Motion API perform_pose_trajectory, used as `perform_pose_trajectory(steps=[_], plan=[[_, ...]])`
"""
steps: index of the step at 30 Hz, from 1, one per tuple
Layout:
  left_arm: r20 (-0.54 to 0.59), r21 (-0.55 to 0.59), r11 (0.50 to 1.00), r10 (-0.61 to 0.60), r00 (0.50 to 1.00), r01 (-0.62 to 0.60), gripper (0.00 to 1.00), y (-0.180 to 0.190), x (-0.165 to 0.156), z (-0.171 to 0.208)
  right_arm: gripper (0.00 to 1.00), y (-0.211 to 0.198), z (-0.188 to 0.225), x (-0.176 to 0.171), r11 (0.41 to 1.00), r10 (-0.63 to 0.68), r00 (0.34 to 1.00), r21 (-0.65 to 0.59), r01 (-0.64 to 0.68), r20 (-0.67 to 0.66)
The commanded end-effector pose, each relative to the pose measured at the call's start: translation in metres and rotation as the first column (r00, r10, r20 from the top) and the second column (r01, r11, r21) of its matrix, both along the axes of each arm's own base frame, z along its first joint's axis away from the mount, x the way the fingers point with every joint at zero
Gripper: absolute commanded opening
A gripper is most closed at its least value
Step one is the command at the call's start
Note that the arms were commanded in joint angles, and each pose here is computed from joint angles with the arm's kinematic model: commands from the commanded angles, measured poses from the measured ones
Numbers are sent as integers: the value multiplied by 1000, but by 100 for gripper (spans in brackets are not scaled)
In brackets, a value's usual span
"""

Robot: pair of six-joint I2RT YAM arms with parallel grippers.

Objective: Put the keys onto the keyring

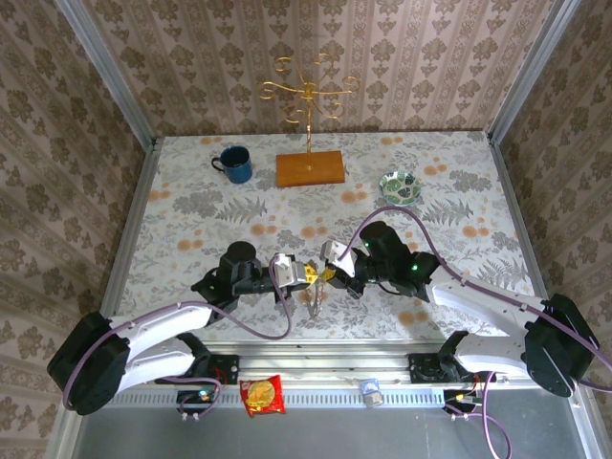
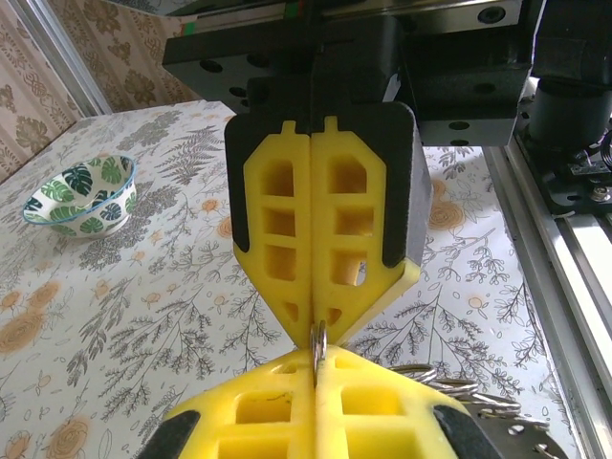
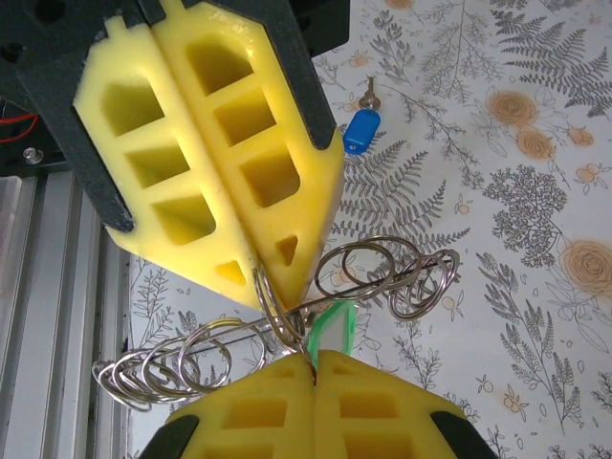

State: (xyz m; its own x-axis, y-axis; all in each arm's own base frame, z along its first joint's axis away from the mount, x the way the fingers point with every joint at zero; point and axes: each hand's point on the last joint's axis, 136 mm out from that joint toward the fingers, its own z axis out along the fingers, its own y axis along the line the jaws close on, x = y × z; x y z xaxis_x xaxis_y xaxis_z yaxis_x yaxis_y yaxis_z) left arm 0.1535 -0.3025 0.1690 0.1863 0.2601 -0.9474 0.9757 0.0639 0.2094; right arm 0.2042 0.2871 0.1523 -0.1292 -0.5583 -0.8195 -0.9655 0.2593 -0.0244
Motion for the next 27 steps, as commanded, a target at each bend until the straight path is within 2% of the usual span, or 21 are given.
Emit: perform_pose_trajectory(steps=[1, 6, 10, 13, 17, 27], plan=[[28, -75, 997, -33, 999, 35, 0, -4, -4, 17, 0, 3, 5, -4, 1000, 27, 1000, 13, -27, 2], [34, -119, 992, -40, 999, 44, 0, -7, -4, 24, 1, 8, 4, -6, 999, 43, 998, 28, -42, -36], [27, -119, 992, -41, 999, 44, 0, -7, -4, 20, 20, 4, 15, -6, 998, 22, 1000, 57, -22, 4], [22, -123, 991, -42, 999, 45, 0, -7, -4, 19, 24, -4, 22, -4, 997, -10, 998, 78, 6, 56], [16, -129, 990, -46, 999, 48, 0, -8, -5, 18, 26, -7, 30, -6, 993, -22, 995, 118, 11, 98], [10, -146, 987, -65, 998, 66, 0, -9, -7, 21, 24, 0, 27, -3, 991, -13, 997, 132, 3, 77]])
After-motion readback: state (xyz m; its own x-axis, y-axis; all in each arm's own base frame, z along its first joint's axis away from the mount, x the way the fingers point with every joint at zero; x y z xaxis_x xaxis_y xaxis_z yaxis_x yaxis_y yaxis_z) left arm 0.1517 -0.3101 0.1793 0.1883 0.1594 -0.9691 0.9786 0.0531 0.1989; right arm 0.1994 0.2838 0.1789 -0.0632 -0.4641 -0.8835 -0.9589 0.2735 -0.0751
